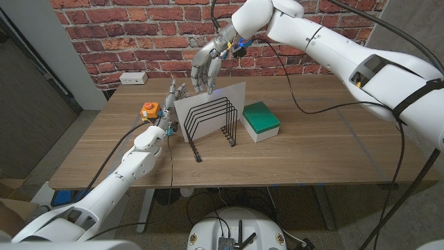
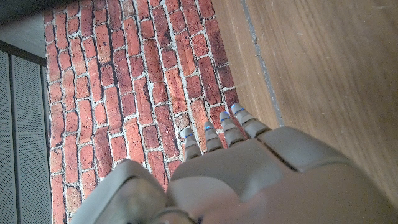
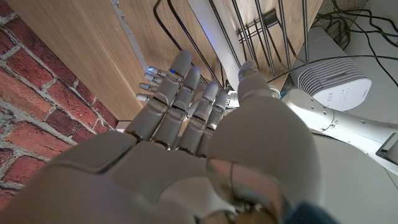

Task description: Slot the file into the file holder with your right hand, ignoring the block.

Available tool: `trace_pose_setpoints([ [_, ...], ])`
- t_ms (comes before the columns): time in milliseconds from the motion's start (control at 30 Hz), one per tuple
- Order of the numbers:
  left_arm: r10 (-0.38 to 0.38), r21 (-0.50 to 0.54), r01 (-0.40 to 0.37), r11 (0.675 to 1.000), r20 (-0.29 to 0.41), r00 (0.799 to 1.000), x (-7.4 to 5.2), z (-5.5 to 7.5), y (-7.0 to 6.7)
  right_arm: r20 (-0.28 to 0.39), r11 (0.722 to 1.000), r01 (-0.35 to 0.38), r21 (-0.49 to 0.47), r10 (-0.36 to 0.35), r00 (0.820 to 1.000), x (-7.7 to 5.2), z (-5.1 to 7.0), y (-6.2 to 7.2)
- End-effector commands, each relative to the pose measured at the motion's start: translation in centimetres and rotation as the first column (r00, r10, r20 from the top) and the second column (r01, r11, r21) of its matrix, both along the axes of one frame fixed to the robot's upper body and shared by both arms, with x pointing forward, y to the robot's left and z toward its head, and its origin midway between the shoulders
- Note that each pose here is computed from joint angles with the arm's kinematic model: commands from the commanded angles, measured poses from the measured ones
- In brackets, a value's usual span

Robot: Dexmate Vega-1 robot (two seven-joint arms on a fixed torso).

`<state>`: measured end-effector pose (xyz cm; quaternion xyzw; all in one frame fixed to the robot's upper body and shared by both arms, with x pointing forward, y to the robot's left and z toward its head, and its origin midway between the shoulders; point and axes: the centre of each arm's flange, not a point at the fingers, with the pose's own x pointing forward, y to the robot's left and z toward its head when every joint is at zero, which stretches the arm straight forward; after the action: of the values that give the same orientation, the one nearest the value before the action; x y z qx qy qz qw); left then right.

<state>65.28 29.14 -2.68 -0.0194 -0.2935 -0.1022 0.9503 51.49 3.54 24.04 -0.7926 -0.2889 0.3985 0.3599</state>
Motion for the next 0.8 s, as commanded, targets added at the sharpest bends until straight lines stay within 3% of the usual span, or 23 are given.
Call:
trace_pose_setpoints([
  [33, 0.000, 0.000, 0.000, 1.000, 0.000, 1.000, -0.01, 0.05, 0.03, 0.012, 1.000, -0.002, 0.017, 0.002, 1.000, -0.40, 0.11, -0.33],
  [800, -0.001, 0.001, 0.001, 1.000, 0.001, 1.000, 0.00, 0.03, 0.02, 0.014, 1.000, 0.002, 0.031, -0.002, 1.000, -0.72, 0.22, -0.73],
])
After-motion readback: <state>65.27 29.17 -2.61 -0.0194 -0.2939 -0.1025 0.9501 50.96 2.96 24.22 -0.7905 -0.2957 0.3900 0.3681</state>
